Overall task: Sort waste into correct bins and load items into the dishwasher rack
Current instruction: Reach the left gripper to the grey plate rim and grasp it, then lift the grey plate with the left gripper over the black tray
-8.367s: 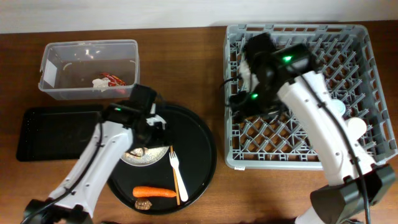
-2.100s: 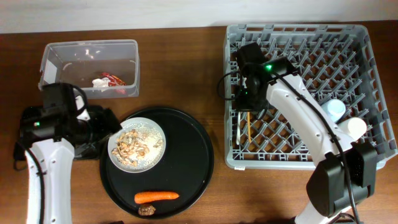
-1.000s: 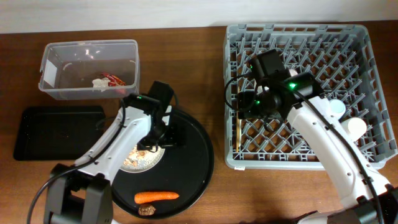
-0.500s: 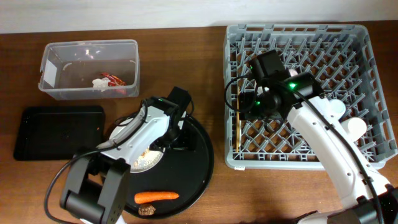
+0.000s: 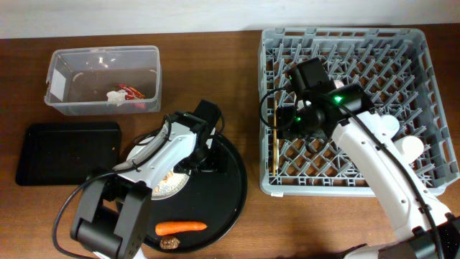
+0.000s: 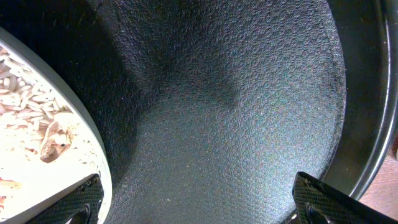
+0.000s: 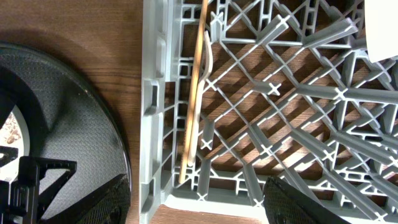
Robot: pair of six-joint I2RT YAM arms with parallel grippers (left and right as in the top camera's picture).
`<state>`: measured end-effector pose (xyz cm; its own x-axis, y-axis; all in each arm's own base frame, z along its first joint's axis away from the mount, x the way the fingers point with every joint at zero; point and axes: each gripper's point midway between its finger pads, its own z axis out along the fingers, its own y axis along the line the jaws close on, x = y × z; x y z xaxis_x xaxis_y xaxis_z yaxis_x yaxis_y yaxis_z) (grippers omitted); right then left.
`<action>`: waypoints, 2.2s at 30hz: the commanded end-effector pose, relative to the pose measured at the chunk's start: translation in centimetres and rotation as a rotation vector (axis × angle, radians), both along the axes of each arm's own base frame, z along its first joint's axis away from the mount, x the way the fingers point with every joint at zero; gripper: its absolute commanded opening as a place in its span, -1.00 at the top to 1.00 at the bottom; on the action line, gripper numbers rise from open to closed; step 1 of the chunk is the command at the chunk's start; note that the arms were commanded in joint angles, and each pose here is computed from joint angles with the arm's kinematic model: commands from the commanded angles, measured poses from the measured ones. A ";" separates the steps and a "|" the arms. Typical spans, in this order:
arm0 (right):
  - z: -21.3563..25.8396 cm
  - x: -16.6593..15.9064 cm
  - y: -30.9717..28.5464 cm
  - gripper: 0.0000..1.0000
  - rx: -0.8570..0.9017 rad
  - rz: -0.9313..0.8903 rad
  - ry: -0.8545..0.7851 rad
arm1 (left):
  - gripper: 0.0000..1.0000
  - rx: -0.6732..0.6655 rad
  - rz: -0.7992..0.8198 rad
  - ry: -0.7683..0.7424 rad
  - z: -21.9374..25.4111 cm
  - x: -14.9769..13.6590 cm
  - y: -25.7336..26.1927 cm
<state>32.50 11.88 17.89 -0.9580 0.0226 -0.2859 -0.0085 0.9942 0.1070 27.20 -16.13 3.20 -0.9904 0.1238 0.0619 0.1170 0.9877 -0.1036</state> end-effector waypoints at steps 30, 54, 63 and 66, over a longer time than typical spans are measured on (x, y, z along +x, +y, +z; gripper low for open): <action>-0.2 -0.2 -0.3 -0.40 -0.021 0.003 0.008 | -0.93 0.034 -0.008 -0.025 -1.0 0.9 0.3; -0.2 -0.2 -0.3 -0.37 -0.021 0.003 0.010 | 0.21 0.134 -0.014 0.040 -4.3 0.4 1.7; -0.2 -0.2 -0.3 -0.36 -0.021 0.003 0.010 | 0.80 0.227 -0.023 0.009 -4.2 0.9 3.3; -0.2 -0.2 -0.3 -0.36 -0.021 0.003 0.010 | 0.99 0.261 -0.026 -0.005 -4.1 1.1 3.9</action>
<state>32.24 11.73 17.80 -0.9610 0.0219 -0.2756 -0.0061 0.9949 0.1002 29.17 -13.00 0.48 -0.9887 0.1447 0.0396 0.1485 0.9815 0.1205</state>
